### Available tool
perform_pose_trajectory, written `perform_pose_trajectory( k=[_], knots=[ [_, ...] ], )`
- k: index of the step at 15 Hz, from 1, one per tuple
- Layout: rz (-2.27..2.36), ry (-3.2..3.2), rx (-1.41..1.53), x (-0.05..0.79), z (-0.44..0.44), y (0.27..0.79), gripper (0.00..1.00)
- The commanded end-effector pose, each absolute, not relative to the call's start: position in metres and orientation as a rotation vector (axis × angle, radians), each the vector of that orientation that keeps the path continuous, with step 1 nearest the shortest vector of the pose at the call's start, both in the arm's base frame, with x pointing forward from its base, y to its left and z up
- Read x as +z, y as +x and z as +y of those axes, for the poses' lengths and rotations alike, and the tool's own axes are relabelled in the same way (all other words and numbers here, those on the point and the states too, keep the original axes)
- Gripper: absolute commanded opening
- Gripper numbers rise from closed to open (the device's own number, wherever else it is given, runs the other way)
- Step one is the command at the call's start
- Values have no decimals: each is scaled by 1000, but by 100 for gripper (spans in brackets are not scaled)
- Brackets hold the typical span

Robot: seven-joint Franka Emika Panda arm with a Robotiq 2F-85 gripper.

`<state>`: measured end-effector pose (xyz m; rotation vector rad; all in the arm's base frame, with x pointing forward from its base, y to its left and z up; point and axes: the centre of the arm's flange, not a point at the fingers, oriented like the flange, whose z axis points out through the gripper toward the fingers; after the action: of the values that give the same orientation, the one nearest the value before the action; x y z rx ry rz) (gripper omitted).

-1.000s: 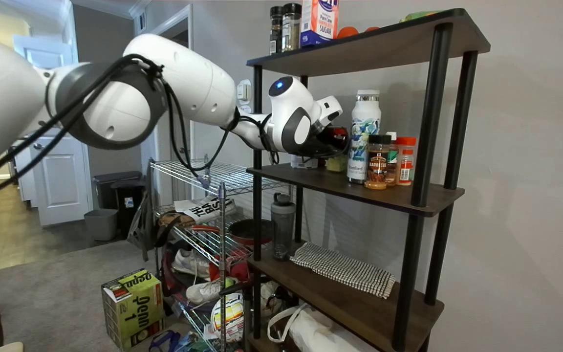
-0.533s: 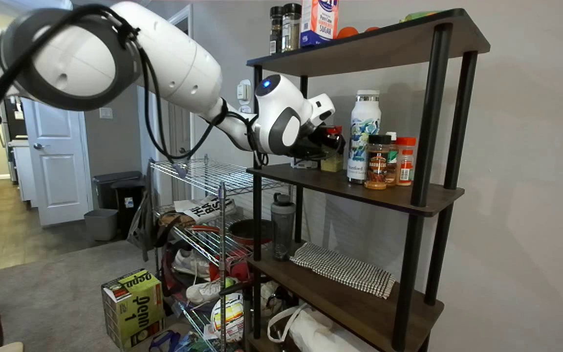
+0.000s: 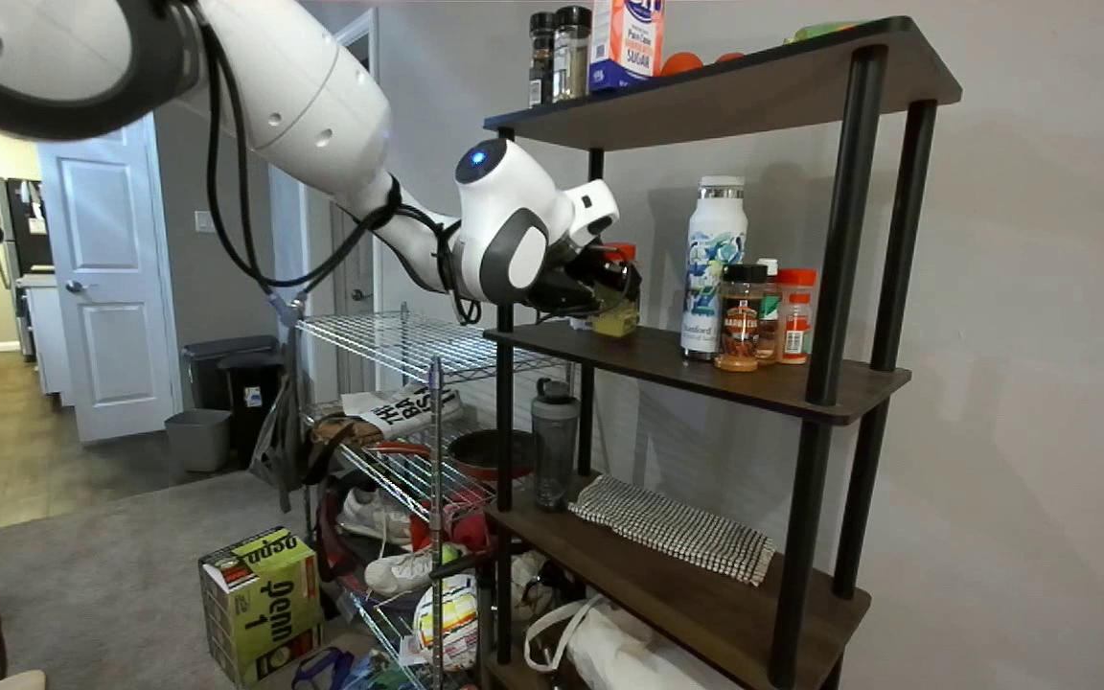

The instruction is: Put the spice bottle on the top shelf

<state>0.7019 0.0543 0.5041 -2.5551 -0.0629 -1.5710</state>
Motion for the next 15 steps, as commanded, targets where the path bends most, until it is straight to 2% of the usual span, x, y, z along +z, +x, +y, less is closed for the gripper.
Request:
perform_pose_trajectory(
  k=[1, 15],
  knots=[
    [-82, -2539, -1594, 513, 42, 659, 39],
    [-92, -2614, -1494, 522, 15, 617, 39]
  ],
)
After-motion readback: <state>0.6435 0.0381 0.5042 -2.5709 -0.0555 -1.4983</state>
